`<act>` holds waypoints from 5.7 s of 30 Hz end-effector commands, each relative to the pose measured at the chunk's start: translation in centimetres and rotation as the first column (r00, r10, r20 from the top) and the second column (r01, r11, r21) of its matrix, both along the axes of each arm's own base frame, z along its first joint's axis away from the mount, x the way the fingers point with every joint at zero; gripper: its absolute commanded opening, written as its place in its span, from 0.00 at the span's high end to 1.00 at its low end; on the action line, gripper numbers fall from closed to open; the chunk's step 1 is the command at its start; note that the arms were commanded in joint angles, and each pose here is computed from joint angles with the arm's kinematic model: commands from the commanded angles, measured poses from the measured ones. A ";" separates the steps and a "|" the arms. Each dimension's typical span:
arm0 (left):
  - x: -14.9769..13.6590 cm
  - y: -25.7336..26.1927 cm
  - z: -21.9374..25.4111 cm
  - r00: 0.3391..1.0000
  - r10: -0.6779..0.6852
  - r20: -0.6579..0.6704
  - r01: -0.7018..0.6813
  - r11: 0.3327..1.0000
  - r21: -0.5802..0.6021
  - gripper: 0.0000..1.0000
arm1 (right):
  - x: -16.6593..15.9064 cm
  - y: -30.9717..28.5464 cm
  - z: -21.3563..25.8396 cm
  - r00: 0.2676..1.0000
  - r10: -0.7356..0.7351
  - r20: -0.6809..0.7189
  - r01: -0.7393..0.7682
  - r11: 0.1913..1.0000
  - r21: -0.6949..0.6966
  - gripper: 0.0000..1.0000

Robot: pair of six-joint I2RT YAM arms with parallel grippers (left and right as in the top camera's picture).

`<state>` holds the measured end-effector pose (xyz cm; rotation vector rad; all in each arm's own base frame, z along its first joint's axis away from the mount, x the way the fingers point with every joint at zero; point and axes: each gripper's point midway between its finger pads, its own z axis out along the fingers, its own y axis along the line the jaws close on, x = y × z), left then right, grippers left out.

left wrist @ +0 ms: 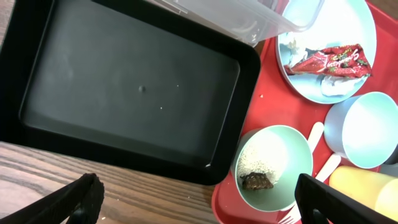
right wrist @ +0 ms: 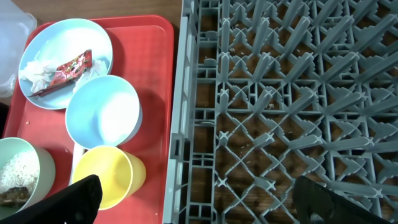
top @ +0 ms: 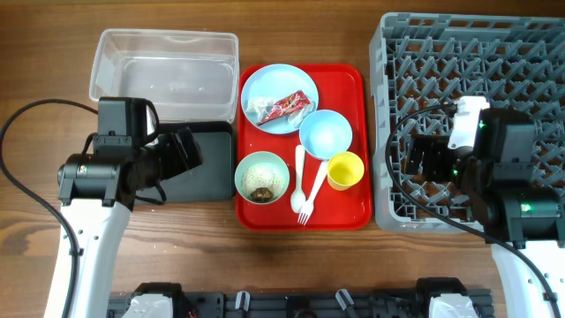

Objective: Sort waste into correct bins and load items into the dishwasher rack
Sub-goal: 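Raise the left gripper and move it over the red wrapper on the plate, then grasp the red wrapper with the left gripper and drop it in the clear bin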

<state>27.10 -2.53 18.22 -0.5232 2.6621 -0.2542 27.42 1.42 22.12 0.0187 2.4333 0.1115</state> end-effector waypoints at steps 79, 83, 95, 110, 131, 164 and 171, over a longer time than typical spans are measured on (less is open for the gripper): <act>19.1 -17.8 -13.4 0.846 -0.527 -0.079 0.525 0.800 0.292 0.04 | 0.0 -2.1 -0.7 0.985 -0.163 -0.053 0.162 0.986 -0.030 0.00; 19.1 -17.0 -13.8 0.881 -0.467 -0.083 0.472 0.849 0.237 0.05 | 0.0 -2.1 -0.7 0.985 -0.163 -0.056 0.162 0.986 -0.031 0.00; 18.7 -16.7 -15.4 0.879 -0.461 -0.123 0.477 0.849 0.227 0.34 | 0.0 -2.1 -0.7 0.985 -0.163 -0.056 0.162 0.986 -0.031 0.00; 18.6 -16.6 -11.8 0.883 -0.463 -0.075 0.467 0.854 0.231 0.96 | 0.0 -2.1 -0.7 0.985 -0.163 -0.056 0.162 0.986 -0.030 0.00; 21.2 -2.1 -2.0 0.989 -0.102 0.106 0.079 0.976 0.204 0.86 | 0.0 -2.1 -0.7 0.985 -0.163 -0.056 0.161 0.986 -0.031 0.00; 15.2 -20.5 -15.2 0.844 -0.513 -0.157 0.535 0.828 0.169 0.33 | -0.3 -2.1 -0.9 0.984 -0.163 -0.068 0.161 0.986 -0.033 0.00; 15.5 -19.9 -15.7 0.852 -0.496 -0.168 0.523 0.827 0.209 0.88 | -0.4 -2.1 -1.0 0.984 -0.162 -0.072 0.160 0.987 -0.034 0.00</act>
